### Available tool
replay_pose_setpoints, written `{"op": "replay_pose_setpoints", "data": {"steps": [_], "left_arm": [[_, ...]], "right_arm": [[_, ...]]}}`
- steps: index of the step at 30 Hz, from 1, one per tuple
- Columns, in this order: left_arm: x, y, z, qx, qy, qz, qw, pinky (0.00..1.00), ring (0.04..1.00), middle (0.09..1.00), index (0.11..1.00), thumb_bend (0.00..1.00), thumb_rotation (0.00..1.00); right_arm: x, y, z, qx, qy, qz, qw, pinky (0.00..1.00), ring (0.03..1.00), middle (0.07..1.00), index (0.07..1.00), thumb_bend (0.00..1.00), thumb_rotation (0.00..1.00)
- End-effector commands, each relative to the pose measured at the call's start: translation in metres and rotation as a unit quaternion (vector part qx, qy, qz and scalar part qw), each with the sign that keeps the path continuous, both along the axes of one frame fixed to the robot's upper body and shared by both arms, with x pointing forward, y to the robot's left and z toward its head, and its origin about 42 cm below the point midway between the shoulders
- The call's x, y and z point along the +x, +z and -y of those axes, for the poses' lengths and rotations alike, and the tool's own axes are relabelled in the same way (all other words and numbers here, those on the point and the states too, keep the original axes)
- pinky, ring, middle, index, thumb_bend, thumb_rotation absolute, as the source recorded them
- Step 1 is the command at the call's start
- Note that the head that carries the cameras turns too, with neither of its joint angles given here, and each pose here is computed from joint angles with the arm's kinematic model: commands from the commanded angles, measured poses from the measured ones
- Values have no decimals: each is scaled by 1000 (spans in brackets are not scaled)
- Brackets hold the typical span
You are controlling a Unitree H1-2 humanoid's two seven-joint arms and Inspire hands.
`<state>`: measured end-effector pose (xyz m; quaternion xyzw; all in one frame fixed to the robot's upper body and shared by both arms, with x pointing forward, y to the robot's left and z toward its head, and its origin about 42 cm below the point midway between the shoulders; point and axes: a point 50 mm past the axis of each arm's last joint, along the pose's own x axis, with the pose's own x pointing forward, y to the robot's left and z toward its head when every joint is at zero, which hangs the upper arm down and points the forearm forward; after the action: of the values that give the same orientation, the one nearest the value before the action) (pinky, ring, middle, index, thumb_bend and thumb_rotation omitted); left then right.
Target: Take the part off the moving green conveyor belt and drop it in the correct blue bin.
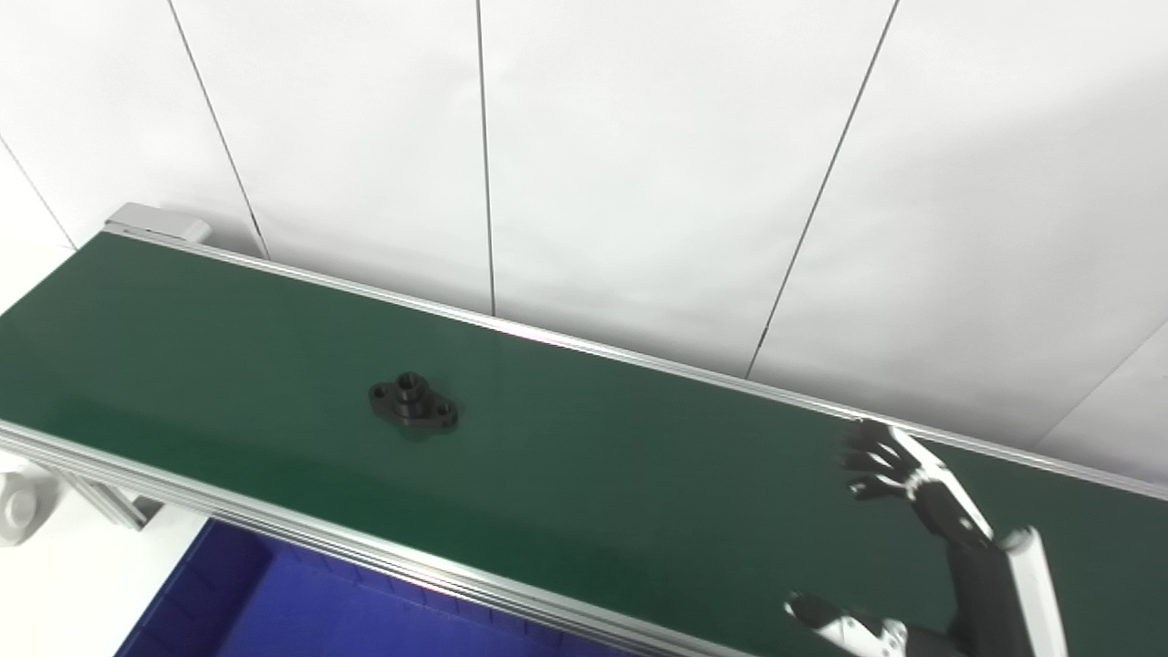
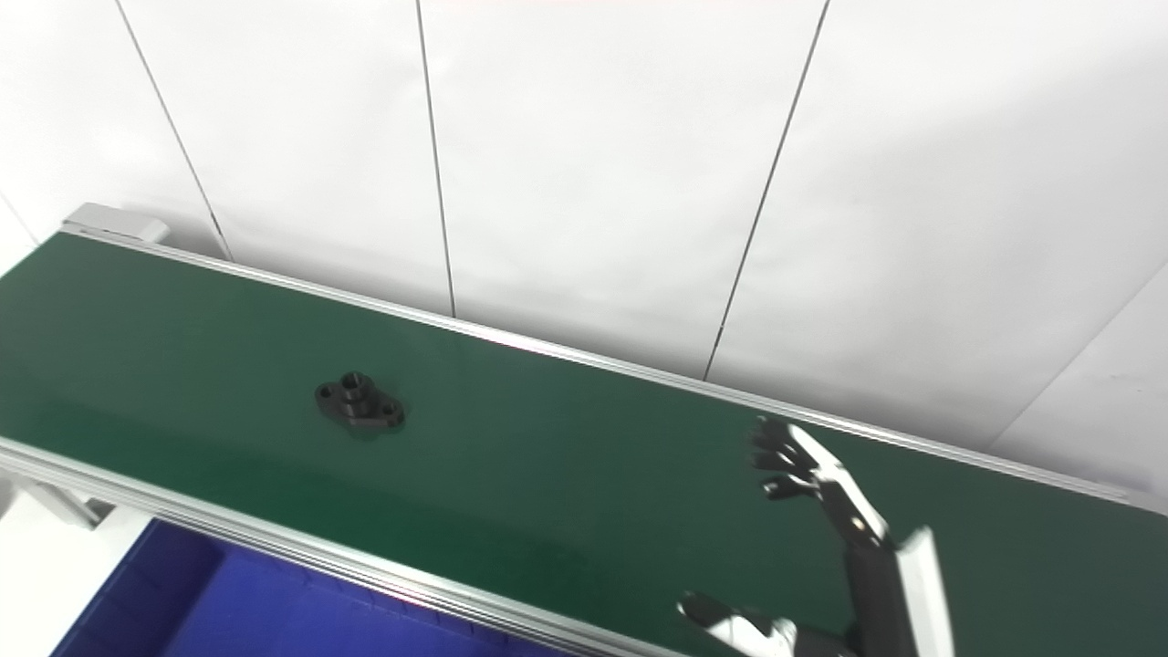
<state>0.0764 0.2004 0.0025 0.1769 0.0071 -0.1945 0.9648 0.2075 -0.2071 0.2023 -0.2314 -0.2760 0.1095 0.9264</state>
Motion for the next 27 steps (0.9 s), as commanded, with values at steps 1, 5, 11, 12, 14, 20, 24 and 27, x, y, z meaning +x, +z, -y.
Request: {"op": "replay_pose_setpoints", "data": {"steps": [1, 5, 11, 12, 14, 20, 24, 27], "left_arm": [[3, 10, -6, -17, 2, 22, 1000, 683, 761, 805, 751, 795, 314], [3, 12, -14, -14, 4, 19, 1000, 711, 780, 821, 758, 798, 317], [7, 14, -26, -13, 6, 8, 1000, 746, 804, 838, 773, 793, 296], [8, 14, -28, -12, 5, 7, 1000, 747, 805, 839, 775, 792, 296], [9, 15, -30, -13, 3, 4, 1000, 748, 812, 850, 788, 793, 296], [12, 15, -33, -18, 6, -4, 1000, 737, 808, 856, 795, 799, 293], [14, 15, -33, -25, 8, -10, 1000, 773, 826, 859, 797, 799, 272], [14, 15, -33, -24, 8, -11, 1000, 781, 830, 860, 797, 799, 272]], "right_arm": [[2, 13, -4, -1, 2, 11, 1000, 592, 702, 777, 814, 771, 447], [9, 16, -15, -7, 5, 0, 1000, 625, 717, 779, 809, 727, 396], [25, 13, -32, -41, 3, -19, 999, 640, 736, 794, 828, 662, 401], [30, 11, -35, -45, 3, -25, 999, 639, 737, 796, 829, 661, 405], [38, 7, -39, -49, 6, -32, 998, 638, 726, 790, 832, 676, 387], [58, 1, -47, -87, 10, -52, 995, 638, 730, 798, 841, 696, 387], [72, 6, -48, -134, 8, -71, 988, 665, 765, 822, 871, 703, 435], [77, 7, -48, -147, 8, -80, 986, 674, 773, 824, 874, 706, 435]]}}
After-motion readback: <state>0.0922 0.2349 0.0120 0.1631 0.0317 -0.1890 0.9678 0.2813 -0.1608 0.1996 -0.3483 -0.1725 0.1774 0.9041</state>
